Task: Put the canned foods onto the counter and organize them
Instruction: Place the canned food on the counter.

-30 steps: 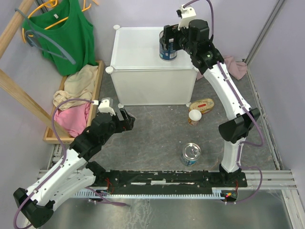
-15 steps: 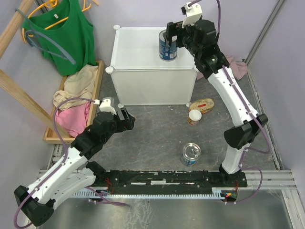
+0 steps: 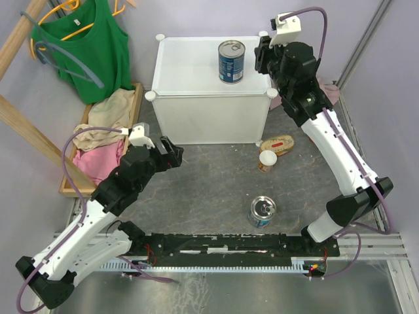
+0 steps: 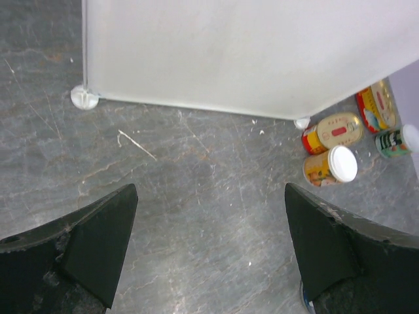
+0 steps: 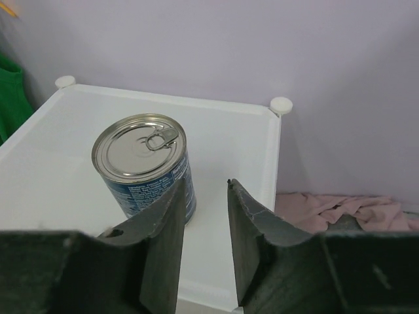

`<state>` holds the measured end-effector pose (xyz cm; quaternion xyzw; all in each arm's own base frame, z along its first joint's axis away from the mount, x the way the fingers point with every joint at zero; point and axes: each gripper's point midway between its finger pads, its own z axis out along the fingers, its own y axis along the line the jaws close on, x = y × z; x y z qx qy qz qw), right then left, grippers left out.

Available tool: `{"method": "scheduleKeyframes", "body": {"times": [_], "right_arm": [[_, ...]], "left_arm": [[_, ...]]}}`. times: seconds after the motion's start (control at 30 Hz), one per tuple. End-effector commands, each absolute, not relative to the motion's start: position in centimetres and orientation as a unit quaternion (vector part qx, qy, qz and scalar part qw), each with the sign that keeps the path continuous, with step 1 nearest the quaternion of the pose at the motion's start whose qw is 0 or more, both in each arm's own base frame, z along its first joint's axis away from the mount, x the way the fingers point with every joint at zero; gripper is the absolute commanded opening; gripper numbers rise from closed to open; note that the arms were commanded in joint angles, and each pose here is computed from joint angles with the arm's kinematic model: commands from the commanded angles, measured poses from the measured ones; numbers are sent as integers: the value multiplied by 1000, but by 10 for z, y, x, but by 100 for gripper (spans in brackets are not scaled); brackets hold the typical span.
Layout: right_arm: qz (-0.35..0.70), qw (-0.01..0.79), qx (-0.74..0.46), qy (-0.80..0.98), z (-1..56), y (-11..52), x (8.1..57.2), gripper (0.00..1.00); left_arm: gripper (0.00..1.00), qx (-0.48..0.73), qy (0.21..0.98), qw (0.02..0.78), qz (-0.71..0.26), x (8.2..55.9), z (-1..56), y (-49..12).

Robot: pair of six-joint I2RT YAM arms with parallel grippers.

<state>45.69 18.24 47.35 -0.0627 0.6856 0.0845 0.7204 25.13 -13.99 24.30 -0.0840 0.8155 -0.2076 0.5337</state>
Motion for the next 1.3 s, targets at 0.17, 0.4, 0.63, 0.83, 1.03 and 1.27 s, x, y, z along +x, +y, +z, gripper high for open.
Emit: {"method": "scheduleKeyframes", "body": {"times": [0.17,0.4,0.63,0.83,1.03,1.27], "right_arm": [[79,716,-27,693,462,175,470,18],[82,694,-24,715,436,183,487,14],[85,679,-20,729,411,194,511,14],[99,679,-15,727,408,206,530,15],[115,678,-30,726,404,221,545,15],[156,663,-45,731,392,248,552,15]], "left_arm": [[100,-125,752,615,-202,264,310,-121],[100,-127,739,635,-186,271,331,-116],[100,-122,728,649,-182,281,348,-120],[99,-113,715,668,-171,294,371,-125],[99,-109,691,695,-163,307,392,-128],[99,-108,681,713,-127,326,401,-129]]}}
